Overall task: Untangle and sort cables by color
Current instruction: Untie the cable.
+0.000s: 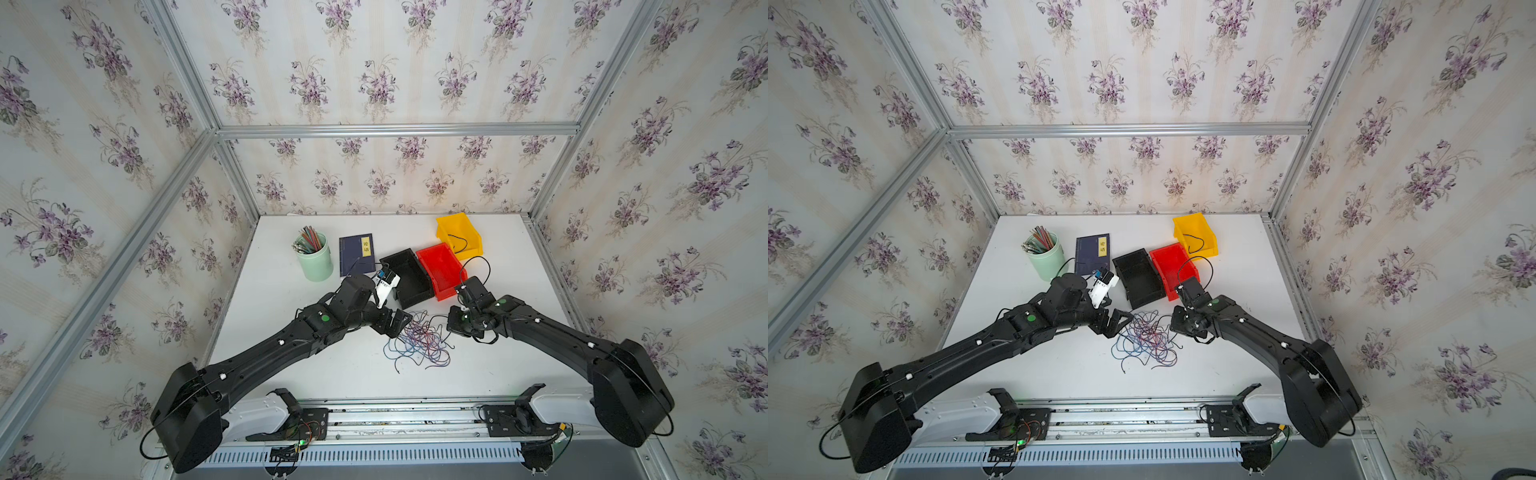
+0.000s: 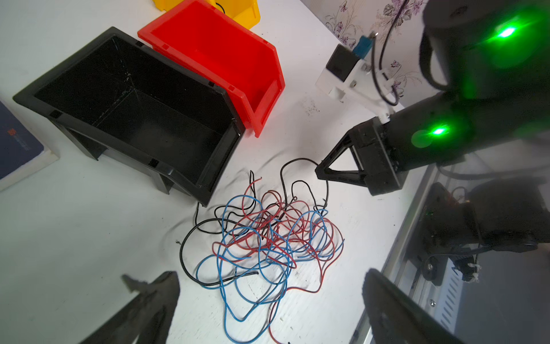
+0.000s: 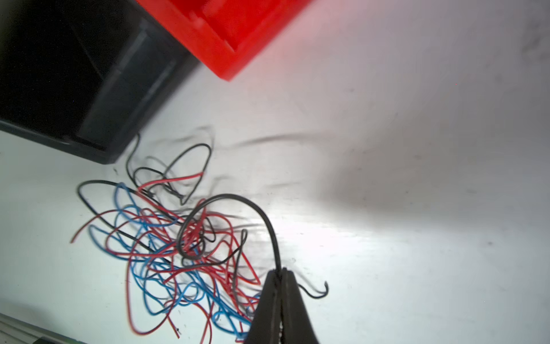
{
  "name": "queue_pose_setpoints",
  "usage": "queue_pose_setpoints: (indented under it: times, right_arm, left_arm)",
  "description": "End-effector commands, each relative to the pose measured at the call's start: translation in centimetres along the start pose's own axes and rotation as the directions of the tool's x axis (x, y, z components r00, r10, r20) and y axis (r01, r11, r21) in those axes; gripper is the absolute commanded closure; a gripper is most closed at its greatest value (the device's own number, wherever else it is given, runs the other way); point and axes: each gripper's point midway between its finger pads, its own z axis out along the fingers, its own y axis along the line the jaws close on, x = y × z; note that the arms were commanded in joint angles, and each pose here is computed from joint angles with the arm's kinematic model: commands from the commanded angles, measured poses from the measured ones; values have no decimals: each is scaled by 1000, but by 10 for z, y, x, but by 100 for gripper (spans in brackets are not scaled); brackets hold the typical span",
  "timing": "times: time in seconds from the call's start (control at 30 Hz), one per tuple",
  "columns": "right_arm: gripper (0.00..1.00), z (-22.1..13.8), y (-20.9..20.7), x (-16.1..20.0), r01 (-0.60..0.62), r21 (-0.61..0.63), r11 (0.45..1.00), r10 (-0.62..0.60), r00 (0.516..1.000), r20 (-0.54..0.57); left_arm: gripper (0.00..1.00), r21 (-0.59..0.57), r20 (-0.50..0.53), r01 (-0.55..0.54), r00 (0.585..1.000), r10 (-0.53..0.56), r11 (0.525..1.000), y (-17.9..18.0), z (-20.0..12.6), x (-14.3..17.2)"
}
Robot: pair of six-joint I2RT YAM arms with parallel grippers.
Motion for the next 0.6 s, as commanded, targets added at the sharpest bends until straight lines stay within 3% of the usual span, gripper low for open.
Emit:
queue_pose_setpoints:
  times: [0.0,0.27,0.57]
  right_arm:
    - [100,-29,-3,-20,49,48,998,-55,990,134]
    - [100,-111,27,-55,137,-59,989,-105,919,381]
    - [100,-173,68,-66,216,-233,948,-82,875,477]
  left_arm:
    - [1,-2,57,-29,998,29,1000,-2,-3,-17]
    - [1,58,164,-79,984,69,995,-21,-12,-54]
    - [1,191,273,-211,950,154,959,-52,-17,-76]
